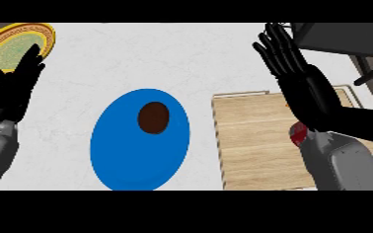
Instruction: Pick the can from the tray and place it in the tiered shelf
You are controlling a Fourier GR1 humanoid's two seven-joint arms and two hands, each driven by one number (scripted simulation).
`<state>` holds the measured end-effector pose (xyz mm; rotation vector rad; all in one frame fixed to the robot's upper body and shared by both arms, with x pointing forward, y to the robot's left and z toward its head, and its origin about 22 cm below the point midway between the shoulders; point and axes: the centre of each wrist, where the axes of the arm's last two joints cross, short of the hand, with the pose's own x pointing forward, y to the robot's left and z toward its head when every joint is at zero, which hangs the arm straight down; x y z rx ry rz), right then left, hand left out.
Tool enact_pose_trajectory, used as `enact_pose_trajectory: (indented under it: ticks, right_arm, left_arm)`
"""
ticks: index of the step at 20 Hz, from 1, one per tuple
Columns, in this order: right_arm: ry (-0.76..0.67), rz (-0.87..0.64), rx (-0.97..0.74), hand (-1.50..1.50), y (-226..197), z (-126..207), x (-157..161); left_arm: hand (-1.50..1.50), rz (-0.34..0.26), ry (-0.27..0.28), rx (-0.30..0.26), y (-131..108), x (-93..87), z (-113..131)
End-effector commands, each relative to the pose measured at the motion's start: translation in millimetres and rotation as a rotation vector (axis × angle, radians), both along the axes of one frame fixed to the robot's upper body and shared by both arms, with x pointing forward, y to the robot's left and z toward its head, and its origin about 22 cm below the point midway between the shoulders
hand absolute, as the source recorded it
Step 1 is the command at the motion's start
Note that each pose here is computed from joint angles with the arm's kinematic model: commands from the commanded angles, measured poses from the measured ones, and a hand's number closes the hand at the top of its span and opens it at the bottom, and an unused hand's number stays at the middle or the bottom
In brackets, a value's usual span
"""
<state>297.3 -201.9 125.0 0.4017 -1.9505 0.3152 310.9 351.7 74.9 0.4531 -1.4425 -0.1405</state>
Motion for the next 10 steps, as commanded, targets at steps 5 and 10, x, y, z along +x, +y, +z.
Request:
enact_pose_trajectory:
  ticks: [5,10]
  right_arm:
    - [0.228,-0.389,-0.155,-1.50,-124,23,-2]
    - [0.295,-0.756,-0.458,1.50,-179,5,-24]
  left_arm:
    - [0.00,-0.194,-0.091,-0.101,-73,-9.6,-35]
    - [0.00,-0.199,-0.063,-0.130,-74,-11.1,-34]
